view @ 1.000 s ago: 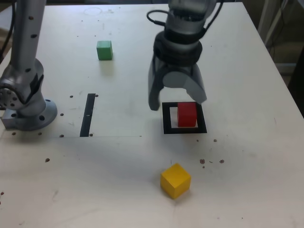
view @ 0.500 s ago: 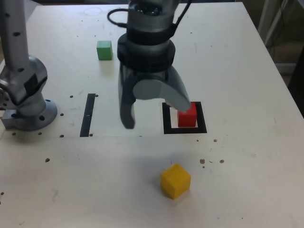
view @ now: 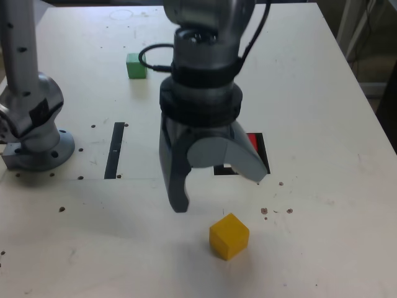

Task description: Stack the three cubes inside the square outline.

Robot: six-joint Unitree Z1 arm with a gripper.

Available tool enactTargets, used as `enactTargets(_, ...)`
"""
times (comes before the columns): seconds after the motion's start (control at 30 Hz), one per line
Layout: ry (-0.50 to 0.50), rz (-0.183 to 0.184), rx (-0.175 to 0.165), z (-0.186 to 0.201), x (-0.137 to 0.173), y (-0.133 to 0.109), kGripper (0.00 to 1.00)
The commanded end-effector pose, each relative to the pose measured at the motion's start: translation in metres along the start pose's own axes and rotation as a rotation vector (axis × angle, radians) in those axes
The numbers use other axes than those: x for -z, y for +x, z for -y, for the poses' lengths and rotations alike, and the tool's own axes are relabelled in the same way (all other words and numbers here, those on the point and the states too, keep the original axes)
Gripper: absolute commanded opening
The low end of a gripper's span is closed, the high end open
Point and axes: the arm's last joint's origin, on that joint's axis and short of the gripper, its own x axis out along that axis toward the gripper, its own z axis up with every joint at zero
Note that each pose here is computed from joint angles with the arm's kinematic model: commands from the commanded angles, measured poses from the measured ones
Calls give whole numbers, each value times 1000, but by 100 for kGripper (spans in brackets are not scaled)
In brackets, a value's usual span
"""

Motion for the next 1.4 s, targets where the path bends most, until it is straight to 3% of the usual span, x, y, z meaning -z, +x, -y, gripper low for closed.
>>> enactTargets(0.0, -21, -11, -9, 2, -2, 5, 99)
enactTargets(0.4, -75, -20, -49, 22, -32, 35, 100)
enactTargets(0.63, -88, -48, -60, 29, -43, 52, 99)
enactTargets(1.07, -86, -89, -36, 39, -51, 66, 94)
enactTargets(1.37, -93, -112, -50, 36, -53, 77, 89)
